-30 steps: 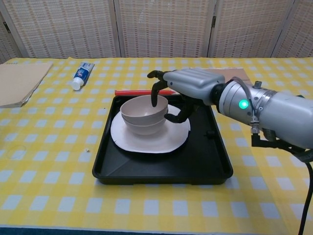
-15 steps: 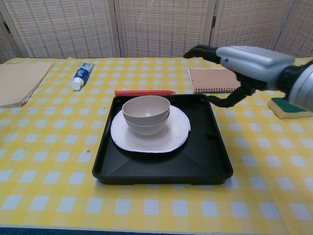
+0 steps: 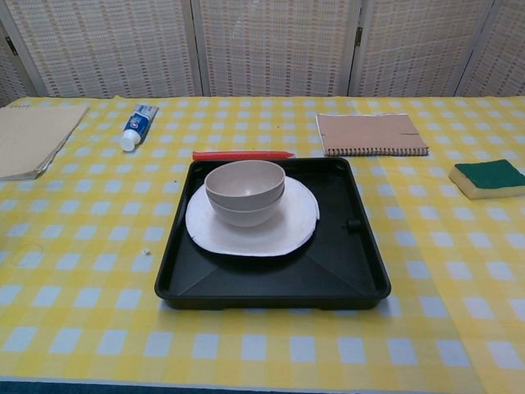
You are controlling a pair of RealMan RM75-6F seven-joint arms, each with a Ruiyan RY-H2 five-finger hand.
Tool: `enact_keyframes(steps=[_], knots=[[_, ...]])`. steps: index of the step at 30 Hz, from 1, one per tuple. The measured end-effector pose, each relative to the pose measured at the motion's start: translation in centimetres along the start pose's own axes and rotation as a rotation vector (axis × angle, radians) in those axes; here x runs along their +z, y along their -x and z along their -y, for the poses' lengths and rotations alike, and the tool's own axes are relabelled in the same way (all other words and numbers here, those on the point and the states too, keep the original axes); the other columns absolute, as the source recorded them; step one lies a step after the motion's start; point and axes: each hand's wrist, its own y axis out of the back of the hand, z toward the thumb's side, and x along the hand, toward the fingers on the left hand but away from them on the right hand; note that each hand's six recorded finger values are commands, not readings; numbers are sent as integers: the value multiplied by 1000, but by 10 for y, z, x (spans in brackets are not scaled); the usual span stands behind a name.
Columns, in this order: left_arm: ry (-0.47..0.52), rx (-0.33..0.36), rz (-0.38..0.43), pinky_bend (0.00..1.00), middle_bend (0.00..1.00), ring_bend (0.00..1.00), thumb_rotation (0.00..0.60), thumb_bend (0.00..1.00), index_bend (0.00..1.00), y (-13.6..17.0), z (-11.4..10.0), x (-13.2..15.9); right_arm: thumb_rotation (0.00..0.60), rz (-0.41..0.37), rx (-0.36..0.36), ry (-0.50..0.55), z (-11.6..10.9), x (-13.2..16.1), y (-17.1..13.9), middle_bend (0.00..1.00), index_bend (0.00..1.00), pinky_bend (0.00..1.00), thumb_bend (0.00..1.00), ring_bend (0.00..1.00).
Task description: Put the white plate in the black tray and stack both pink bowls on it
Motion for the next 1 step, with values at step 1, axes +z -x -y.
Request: enact_keyframes(steps=[1], knots=[[-2, 1, 0, 0, 70, 0, 600, 288, 0, 0, 0, 1, 600, 14, 9, 2, 1, -8, -7, 0, 0, 0, 449, 0]])
